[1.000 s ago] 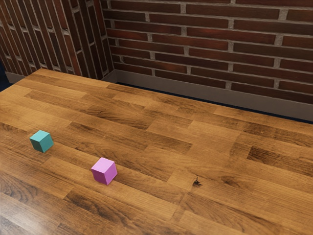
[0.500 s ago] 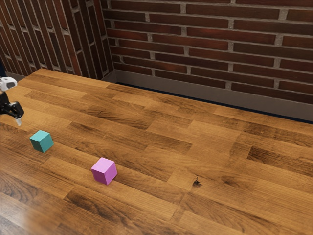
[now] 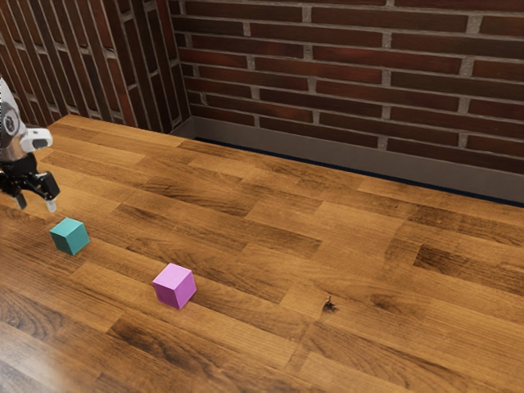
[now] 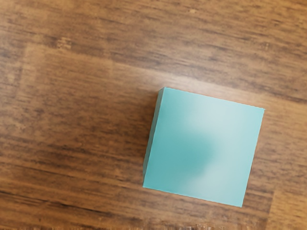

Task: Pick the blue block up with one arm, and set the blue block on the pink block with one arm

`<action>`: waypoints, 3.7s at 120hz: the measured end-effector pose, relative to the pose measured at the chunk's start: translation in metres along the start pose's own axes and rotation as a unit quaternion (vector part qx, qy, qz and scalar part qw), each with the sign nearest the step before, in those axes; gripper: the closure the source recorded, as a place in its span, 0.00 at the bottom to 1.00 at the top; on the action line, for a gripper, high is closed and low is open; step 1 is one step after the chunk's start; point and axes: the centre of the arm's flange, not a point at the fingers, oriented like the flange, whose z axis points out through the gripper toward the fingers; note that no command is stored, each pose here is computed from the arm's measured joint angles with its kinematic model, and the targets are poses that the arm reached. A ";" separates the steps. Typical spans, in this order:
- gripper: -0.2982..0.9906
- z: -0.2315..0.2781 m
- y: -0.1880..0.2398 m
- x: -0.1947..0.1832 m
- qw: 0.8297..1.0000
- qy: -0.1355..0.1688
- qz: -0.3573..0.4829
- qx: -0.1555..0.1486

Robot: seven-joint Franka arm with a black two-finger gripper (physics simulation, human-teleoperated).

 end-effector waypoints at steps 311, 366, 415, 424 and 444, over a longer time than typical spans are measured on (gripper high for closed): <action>0.26 0.087 0.020 0.020 0.998 0.024 0.065 0.013; 0.30 0.093 0.024 0.021 0.997 0.023 0.080 0.011; 0.38 0.101 0.034 0.022 0.995 0.019 0.098 0.005; 0.40 0.101 0.034 0.022 0.995 0.018 0.099 0.005; 0.45 0.099 0.034 0.022 0.995 0.019 0.101 0.006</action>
